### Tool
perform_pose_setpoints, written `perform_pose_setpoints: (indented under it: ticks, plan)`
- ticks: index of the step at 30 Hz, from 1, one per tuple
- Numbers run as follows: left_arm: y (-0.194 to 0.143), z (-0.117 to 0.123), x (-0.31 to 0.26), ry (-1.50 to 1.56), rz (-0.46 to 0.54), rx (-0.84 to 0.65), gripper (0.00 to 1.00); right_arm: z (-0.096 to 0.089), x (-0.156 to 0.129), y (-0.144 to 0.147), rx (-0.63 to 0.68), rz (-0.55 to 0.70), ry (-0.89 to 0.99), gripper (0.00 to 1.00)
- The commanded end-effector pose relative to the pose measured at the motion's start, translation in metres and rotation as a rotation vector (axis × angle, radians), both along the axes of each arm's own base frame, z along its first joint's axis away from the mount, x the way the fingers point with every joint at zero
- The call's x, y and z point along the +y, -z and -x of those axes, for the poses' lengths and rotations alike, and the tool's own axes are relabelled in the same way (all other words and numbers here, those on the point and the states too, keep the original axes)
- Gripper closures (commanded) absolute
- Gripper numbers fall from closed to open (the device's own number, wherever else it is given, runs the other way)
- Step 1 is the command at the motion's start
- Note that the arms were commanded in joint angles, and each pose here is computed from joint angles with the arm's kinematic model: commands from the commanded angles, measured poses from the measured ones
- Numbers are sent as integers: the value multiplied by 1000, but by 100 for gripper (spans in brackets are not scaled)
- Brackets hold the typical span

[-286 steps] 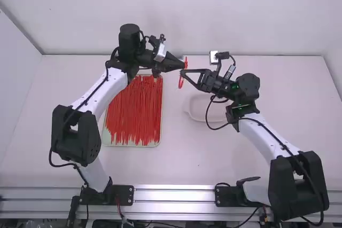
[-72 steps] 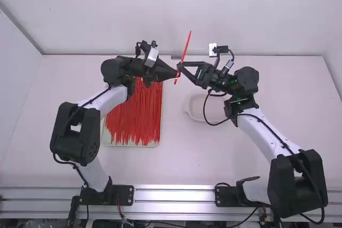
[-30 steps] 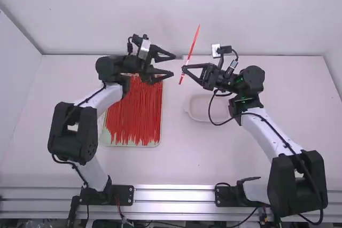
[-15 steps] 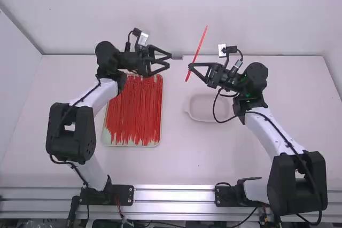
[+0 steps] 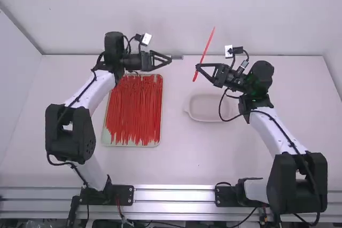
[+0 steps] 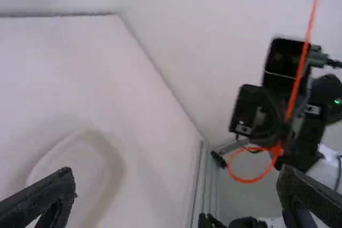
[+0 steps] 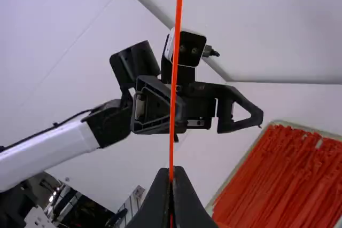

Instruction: Fasten the cable tie

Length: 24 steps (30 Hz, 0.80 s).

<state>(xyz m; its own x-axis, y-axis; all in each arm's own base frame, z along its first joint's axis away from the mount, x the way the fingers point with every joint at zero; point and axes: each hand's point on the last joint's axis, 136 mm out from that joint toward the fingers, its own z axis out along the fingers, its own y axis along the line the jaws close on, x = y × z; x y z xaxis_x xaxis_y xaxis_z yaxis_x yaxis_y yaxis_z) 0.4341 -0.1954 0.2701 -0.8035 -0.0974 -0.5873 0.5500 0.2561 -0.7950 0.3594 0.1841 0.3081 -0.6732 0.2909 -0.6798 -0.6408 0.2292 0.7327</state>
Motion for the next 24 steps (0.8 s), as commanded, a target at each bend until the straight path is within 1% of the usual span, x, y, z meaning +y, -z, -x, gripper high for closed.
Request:
perform_pose_setpoints:
  ticks: [1,3,10,12,16,22,24]
  plan:
    - [3,-14,9,-62,-96,-122,1,2,0,-9,-55,19,-7,100]
    - [16,-10,9,-68,-159,-87,1,-1,-4,0,-35,38,6,100]
    - [40,6,15,-44,-269,-30,1,-5,-15,22,1,95,33,100]
    - [43,10,15,-32,-280,-25,1,-6,-18,25,5,105,41,100]
    - [53,23,16,7,-306,1,1,-12,-28,44,52,149,93,100]
    - [61,45,15,74,-312,40,1,-18,-41,71,121,226,167,100]
    - [60,51,13,100,-301,36,1,-19,-44,80,140,257,190,100]
